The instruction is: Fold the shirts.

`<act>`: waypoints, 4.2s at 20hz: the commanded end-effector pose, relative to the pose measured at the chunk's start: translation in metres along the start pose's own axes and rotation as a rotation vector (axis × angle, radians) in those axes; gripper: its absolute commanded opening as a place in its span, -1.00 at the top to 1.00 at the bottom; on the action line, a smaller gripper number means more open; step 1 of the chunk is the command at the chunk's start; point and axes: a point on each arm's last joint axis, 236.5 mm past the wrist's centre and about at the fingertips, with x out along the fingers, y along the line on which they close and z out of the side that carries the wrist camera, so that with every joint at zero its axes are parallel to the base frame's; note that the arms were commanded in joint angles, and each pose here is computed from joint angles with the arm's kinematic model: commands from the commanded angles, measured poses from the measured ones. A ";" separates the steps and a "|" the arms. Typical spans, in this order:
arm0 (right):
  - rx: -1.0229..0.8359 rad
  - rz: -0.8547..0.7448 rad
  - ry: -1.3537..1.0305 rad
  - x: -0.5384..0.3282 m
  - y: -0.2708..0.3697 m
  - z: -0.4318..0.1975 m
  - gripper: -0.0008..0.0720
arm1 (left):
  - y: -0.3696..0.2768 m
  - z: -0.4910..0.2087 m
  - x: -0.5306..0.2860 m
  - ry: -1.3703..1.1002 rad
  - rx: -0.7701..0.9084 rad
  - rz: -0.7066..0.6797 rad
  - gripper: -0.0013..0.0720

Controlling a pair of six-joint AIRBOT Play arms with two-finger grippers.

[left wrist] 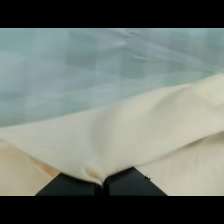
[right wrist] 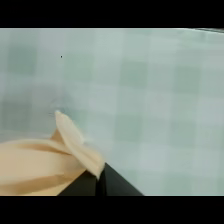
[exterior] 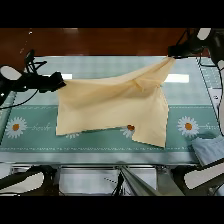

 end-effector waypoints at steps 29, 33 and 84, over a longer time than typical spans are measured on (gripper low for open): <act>0.298 0.159 0.240 -0.057 -0.101 -0.141 -0.45 | 0.124 -0.188 -0.046 0.409 -0.330 0.054 -0.83; 0.296 0.167 0.258 -0.059 -0.099 -0.145 -0.45 | 0.122 -0.196 -0.025 0.466 -0.430 -0.005 -0.82; 0.144 0.139 -1.203 -0.562 0.004 -0.018 0.86 | -0.279 -0.045 -0.534 -1.210 0.770 -0.359 0.90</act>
